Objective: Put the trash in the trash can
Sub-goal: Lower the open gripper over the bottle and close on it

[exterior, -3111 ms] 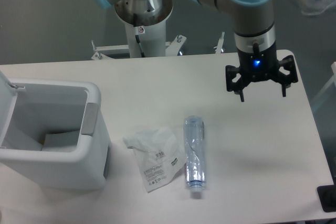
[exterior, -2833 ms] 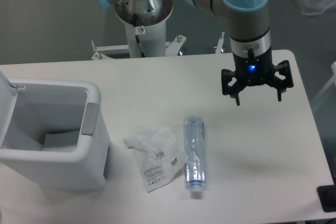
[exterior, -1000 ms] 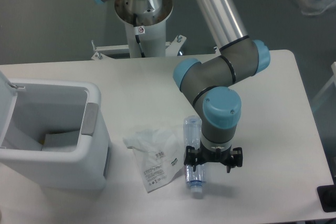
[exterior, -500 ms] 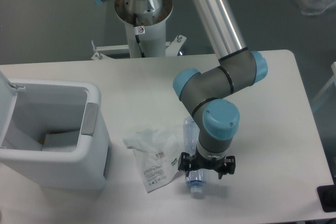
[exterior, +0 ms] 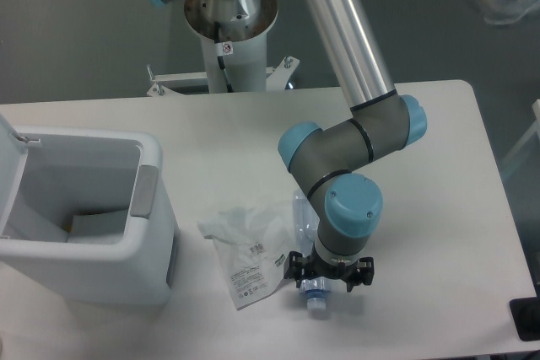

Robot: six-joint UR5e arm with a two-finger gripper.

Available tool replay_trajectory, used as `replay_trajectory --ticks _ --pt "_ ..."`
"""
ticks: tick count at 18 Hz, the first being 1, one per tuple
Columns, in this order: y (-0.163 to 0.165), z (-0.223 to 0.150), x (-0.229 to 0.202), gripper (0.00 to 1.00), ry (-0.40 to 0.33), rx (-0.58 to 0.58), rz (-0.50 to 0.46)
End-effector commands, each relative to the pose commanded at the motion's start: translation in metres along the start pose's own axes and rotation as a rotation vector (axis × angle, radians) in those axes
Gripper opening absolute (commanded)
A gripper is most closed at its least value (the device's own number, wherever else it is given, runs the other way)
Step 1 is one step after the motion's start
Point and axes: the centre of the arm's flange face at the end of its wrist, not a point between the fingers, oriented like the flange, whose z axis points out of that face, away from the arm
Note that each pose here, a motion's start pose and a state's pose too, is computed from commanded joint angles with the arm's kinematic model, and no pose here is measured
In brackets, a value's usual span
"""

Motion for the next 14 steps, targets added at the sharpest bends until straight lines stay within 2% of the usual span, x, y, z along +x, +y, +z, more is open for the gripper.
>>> replay_trajectory --ticks 2,8,14 --pt "-0.0001 -0.0011 0.0001 0.86 -0.001 0.001 -0.003" --pt "0.0022 0.0006 0.0023 0.84 0.001 -0.005 0.001" --pt "0.0020 -0.0036 0.0028 0.66 0.000 0.000 0.000"
